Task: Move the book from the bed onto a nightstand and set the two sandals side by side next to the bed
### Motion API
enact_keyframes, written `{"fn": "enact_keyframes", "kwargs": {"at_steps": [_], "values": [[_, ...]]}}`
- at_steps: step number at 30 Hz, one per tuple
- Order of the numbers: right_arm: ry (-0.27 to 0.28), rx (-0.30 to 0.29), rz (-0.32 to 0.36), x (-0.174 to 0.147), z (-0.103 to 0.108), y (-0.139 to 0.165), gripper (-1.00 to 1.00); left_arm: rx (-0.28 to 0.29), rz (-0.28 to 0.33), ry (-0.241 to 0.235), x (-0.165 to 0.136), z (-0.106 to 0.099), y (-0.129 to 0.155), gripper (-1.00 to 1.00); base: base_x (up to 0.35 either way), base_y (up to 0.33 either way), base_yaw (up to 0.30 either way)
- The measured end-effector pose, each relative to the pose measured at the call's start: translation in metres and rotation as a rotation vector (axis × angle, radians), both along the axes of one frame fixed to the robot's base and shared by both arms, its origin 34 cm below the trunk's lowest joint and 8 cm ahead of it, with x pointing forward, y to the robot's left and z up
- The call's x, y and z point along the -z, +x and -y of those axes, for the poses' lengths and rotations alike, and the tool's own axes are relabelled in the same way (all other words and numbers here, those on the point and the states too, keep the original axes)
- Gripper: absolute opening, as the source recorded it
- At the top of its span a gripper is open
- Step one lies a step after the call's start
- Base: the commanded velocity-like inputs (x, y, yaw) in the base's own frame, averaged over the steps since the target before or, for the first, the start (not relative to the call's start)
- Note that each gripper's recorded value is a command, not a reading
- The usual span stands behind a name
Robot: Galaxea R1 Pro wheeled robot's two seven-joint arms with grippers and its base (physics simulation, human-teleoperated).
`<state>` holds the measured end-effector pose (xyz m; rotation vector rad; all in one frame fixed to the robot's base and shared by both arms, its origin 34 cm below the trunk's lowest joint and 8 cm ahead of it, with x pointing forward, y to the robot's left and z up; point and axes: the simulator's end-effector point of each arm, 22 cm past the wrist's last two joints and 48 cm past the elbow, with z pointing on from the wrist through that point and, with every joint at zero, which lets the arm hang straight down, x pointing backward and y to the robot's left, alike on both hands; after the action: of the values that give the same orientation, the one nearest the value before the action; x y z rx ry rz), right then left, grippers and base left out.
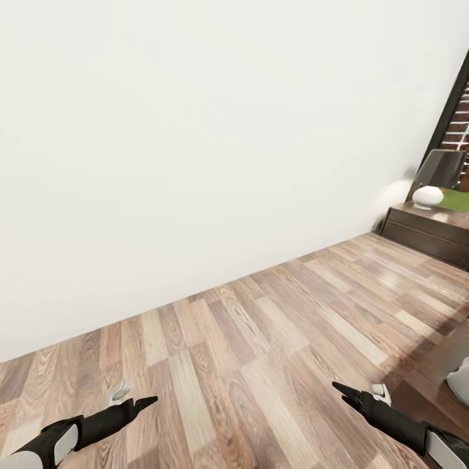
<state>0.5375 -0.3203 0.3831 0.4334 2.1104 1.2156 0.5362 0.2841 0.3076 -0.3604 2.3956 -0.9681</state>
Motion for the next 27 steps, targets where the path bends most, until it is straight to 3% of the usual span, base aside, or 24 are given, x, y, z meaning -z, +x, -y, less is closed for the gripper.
{"fn": "enact_keyframes", "kwargs": {"at_steps": [27], "values": [[0.001, 0.004, -0.01, 0.003, 0.0016, -0.0026, 1.0, 0.0, 0.0, 0.0, 0.0, 0.0, 0.0, 1.0, 0.17, 0.147, -0.18]]}}
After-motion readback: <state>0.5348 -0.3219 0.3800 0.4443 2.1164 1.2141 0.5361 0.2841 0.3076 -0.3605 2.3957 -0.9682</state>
